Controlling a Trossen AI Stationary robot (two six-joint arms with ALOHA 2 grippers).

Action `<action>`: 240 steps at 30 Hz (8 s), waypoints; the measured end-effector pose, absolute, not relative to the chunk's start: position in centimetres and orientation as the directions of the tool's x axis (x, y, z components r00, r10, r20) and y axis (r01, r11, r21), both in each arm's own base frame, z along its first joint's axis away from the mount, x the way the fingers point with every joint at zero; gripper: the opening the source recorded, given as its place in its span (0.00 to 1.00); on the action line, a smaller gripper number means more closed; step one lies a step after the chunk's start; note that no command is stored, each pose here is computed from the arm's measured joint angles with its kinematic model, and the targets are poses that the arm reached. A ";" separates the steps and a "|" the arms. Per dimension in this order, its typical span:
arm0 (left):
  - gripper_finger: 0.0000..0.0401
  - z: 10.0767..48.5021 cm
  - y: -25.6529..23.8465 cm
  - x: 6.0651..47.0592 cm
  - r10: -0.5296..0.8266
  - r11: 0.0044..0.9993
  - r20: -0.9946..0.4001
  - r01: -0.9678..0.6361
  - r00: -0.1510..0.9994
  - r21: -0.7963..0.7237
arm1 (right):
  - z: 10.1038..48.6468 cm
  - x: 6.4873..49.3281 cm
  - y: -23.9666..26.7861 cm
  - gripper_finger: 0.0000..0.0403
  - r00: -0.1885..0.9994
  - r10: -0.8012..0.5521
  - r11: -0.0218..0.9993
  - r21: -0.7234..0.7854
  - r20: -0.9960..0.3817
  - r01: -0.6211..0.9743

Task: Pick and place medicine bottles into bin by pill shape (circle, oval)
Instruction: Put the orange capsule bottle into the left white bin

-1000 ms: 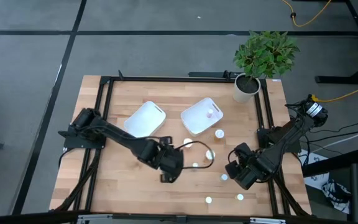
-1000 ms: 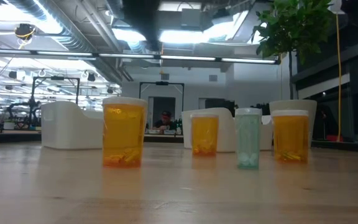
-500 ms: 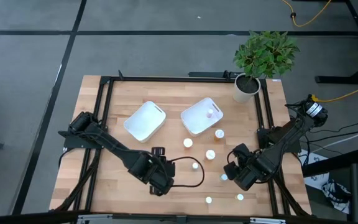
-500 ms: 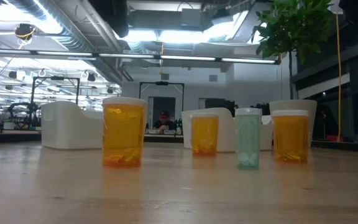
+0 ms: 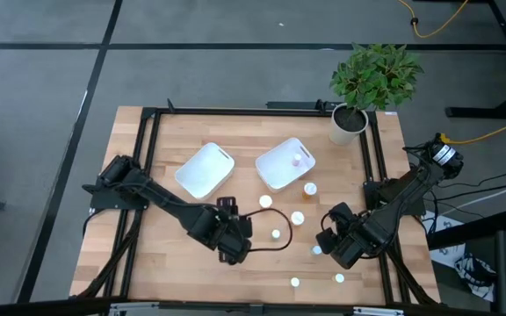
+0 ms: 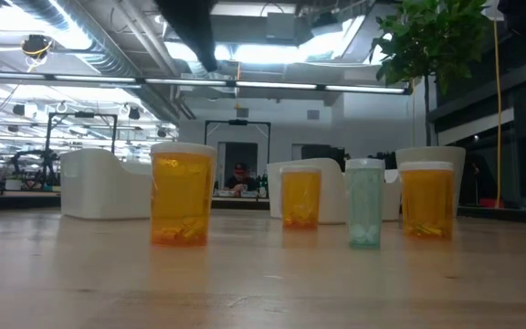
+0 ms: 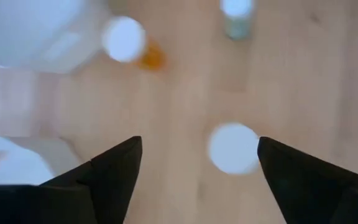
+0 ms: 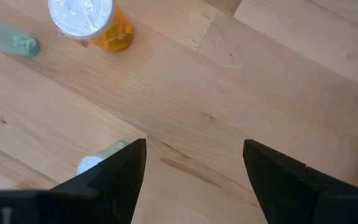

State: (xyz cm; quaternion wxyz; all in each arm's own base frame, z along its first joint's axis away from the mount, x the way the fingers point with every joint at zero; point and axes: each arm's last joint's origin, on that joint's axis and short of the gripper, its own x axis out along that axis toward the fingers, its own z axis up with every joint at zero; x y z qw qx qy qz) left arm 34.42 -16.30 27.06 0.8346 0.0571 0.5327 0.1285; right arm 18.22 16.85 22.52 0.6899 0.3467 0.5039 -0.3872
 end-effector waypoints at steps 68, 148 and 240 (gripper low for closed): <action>0.80 20.6 -16.1 35.5 0.091 0.996 -0.939 -0.019 0.331 0.090 | 22.5 18.3 16.9 0.67 0.203 -0.177 0.461 0.102 -0.963 0.882; 0.47 37.1 7.5 24.1 0.323 0.895 -0.897 -0.404 0.301 0.187 | 22.5 18.4 16.9 0.67 0.231 -0.195 0.484 0.111 -0.953 0.868; 0.67 28.4 1.6 30.1 -0.109 0.941 -0.684 -0.147 0.721 -0.305 | 22.6 18.5 16.9 0.67 0.243 -0.203 0.508 0.110 -0.949 0.854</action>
